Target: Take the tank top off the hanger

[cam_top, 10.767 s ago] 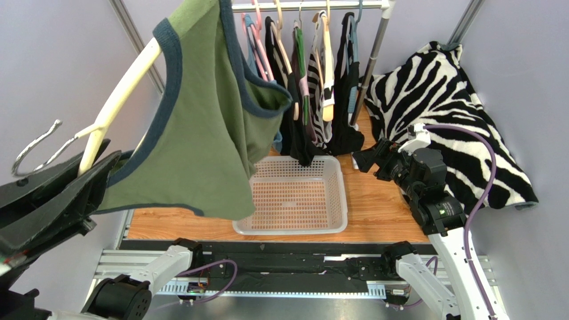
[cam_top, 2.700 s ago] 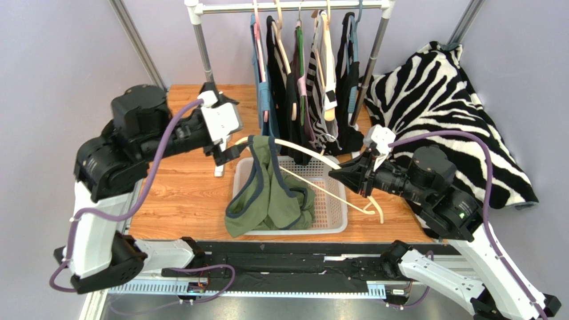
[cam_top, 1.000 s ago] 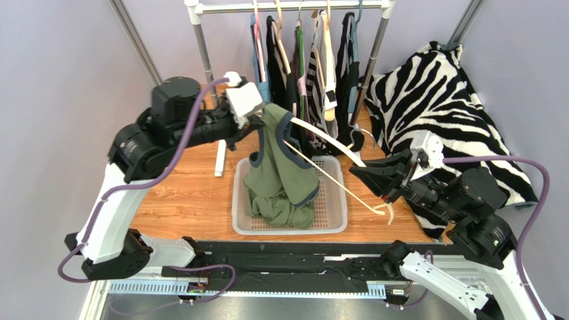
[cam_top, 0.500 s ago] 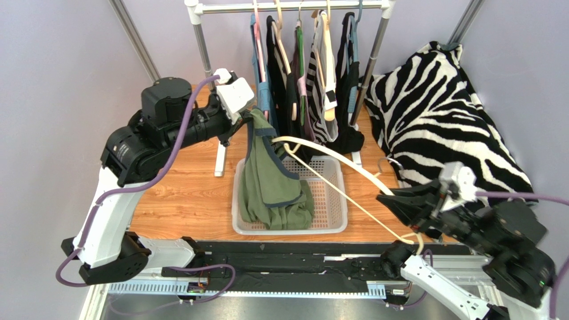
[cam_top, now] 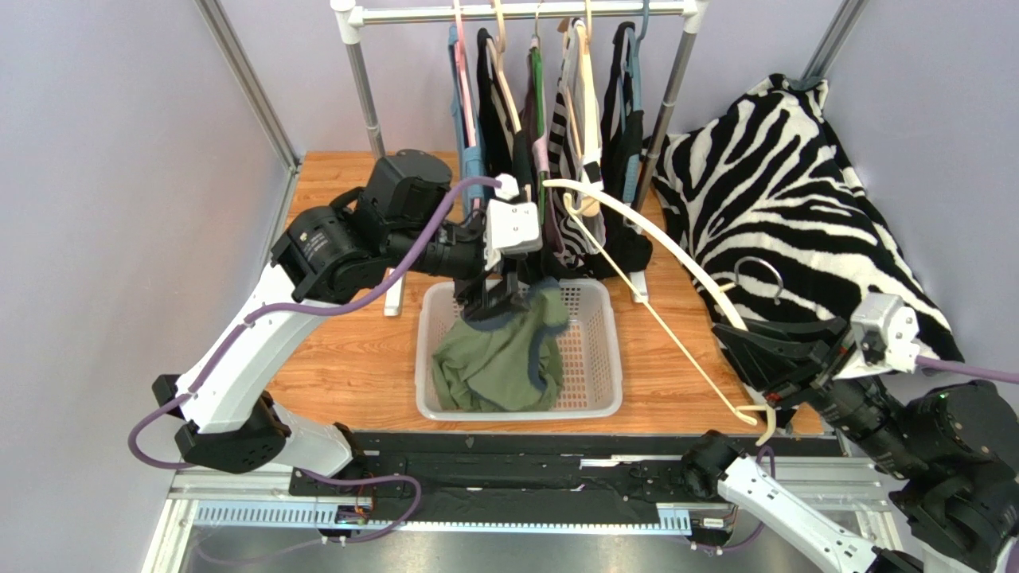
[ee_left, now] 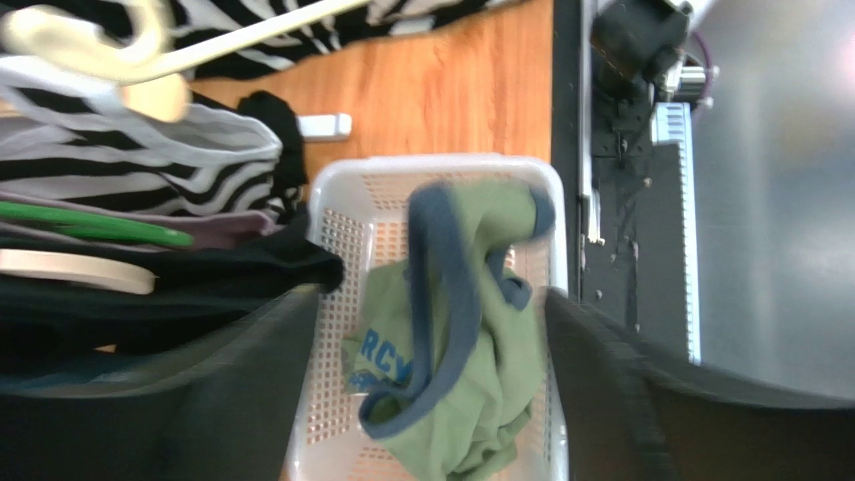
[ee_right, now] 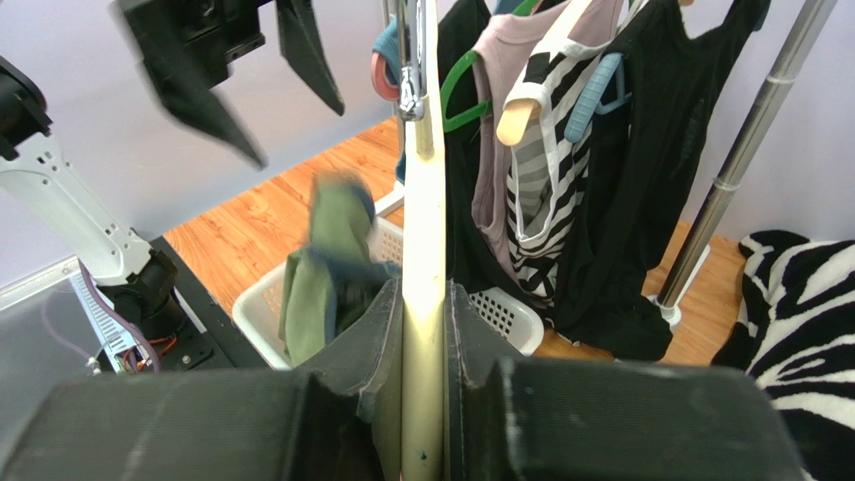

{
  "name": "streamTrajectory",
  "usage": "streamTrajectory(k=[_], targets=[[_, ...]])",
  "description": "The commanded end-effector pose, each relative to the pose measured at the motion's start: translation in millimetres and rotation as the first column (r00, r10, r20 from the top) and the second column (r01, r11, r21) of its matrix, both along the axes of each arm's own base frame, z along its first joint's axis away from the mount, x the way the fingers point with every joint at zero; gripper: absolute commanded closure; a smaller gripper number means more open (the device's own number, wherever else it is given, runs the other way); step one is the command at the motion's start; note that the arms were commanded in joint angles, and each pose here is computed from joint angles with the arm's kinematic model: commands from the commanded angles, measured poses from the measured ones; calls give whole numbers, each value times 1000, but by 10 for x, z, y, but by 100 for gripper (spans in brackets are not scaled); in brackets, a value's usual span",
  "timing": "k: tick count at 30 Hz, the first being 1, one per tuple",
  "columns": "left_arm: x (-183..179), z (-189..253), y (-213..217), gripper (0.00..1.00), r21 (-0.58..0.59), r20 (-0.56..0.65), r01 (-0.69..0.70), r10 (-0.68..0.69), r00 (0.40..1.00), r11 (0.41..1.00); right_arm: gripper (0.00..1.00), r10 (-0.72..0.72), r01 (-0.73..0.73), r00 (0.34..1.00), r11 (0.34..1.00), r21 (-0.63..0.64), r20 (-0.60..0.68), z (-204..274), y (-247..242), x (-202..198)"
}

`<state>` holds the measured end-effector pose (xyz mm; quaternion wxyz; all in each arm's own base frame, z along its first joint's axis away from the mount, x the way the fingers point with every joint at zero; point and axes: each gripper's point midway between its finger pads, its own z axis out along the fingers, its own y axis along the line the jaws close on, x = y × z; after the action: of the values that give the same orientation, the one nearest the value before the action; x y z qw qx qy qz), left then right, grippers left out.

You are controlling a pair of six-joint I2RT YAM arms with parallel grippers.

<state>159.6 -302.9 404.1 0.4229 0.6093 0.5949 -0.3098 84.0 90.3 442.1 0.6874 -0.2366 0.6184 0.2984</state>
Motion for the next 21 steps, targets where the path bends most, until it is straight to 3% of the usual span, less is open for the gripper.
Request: streamTrajectory(k=[1,12,17,21], targets=[[-217,-20,134,2,19,18,72,-72,997,997,100,-7,6,999,1000,21,45,193,115,158],[-113,601,854,1,-54,342,-107,120,932,993,100,175,-179,984,974,-136,-36,-121,586,248],[-377,433,868,1,-31,305,17,-7,952,999,100,413,-422,906,878,-224,-88,-462,959,95],[-489,153,821,1,27,230,90,-94,969,996,100,511,-514,856,824,-236,-79,-574,1154,84]])
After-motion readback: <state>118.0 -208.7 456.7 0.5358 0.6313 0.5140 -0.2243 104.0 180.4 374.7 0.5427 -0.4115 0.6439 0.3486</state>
